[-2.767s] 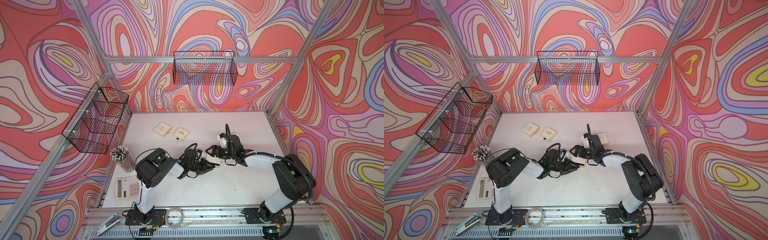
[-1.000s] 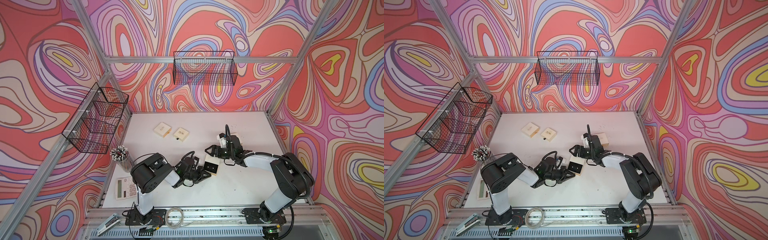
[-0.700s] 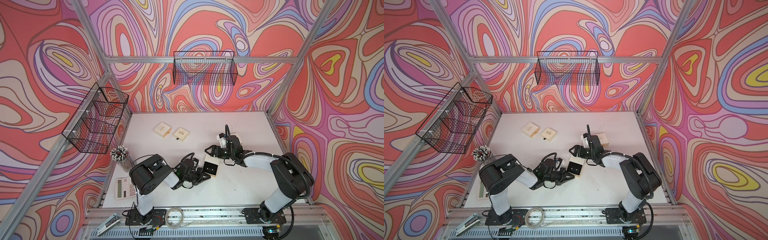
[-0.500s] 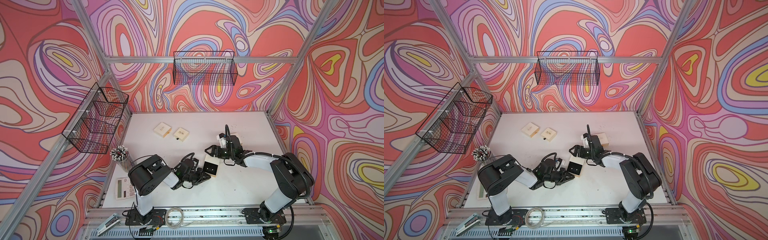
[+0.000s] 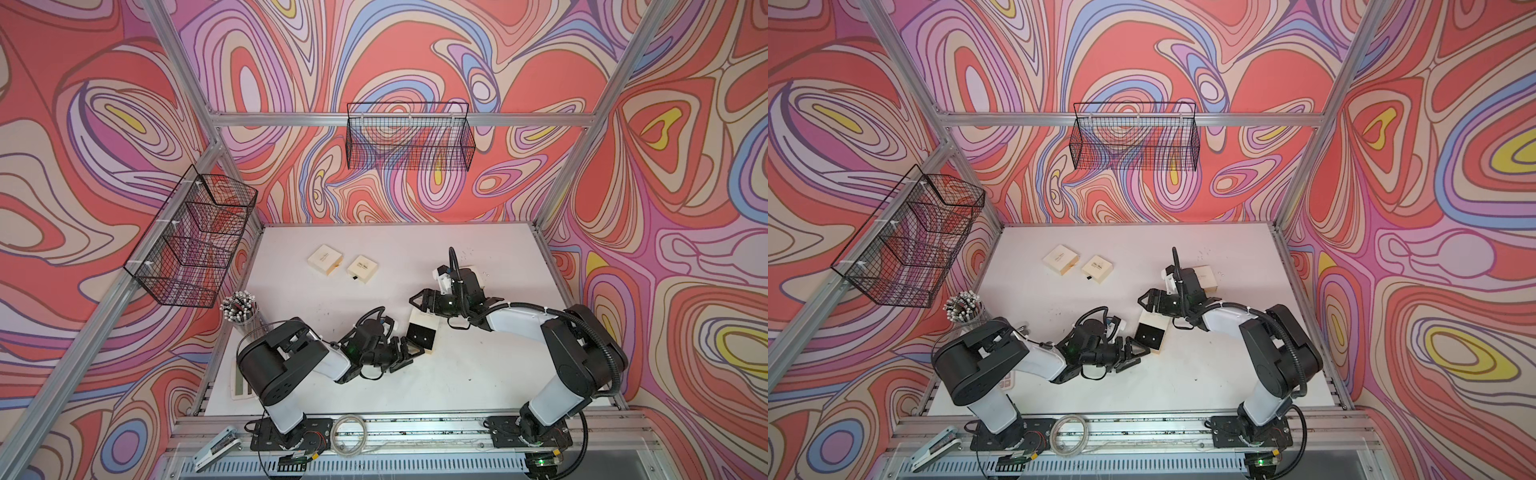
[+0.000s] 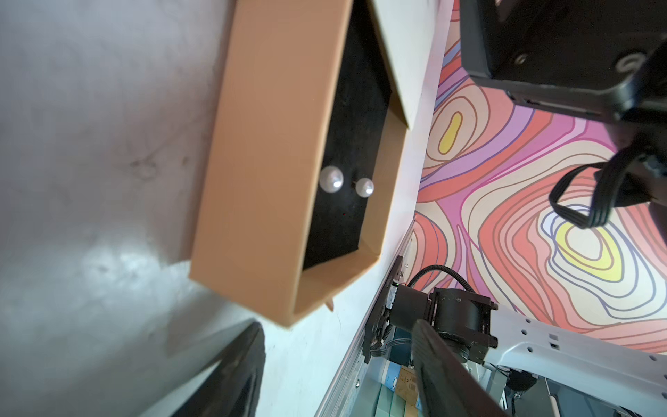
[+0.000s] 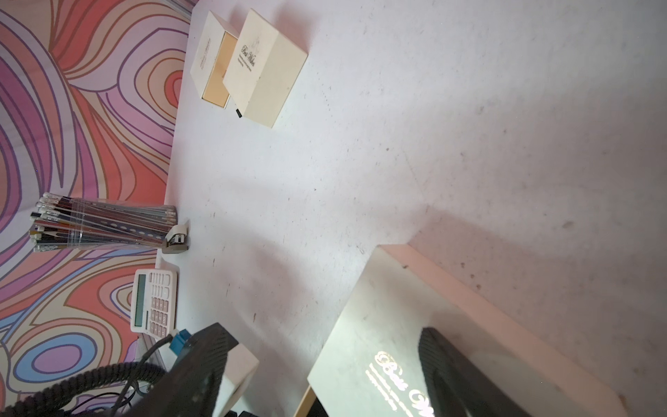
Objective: Take out the earrings from the drawer-style jewelry box
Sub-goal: Open the drawer in the jewelry box.
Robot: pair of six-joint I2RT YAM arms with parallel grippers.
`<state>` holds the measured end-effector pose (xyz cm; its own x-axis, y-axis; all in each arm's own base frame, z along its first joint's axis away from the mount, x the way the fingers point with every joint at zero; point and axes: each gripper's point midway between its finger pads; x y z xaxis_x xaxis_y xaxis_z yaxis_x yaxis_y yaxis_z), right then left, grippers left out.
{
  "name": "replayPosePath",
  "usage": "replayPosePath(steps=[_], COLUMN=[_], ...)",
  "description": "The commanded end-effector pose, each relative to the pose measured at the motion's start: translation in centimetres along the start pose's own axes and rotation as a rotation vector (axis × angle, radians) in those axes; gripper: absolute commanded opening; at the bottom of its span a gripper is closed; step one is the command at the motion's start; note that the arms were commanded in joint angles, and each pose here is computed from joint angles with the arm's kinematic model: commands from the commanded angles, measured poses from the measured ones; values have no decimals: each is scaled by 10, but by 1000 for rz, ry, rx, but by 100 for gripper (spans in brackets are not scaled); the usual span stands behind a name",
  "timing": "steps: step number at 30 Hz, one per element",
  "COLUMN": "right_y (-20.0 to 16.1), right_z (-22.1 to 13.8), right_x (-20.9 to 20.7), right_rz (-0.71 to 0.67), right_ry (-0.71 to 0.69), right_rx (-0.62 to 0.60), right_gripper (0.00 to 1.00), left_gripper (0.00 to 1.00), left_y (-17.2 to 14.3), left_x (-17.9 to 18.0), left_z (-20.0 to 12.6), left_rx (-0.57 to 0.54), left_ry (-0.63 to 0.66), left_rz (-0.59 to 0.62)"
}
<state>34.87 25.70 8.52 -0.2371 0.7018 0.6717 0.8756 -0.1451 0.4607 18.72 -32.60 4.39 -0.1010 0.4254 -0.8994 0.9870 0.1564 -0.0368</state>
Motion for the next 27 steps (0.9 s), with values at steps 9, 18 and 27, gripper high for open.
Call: replayPosePath(steps=[9,18,27], right_y=[22,38,2], right_z=[-15,-72,-121], right_x=[17,39,33], right_rz=[-37,-75,-80], right_ry=[-35,-87,-208], right_rx=[-25,-137,-133], right_gripper=[91,98,92], left_gripper=[80,95,100], left_y=[-17,4,21], left_x=[-2,-67,-110], left_z=[-32,-88,-116], left_rx=[-22,-190,-339], left_ry=[126,205,195], left_rz=[104,439,766])
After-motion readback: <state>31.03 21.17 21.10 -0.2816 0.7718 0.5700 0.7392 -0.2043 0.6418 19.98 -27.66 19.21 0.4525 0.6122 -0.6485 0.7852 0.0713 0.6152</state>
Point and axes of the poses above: each gripper's point midway between its finger pads, its own z axis out along the fingers, its own x axis along the line the jaws close on, y = z × x, and after that the axes turned 1 degree about -z, right-handed
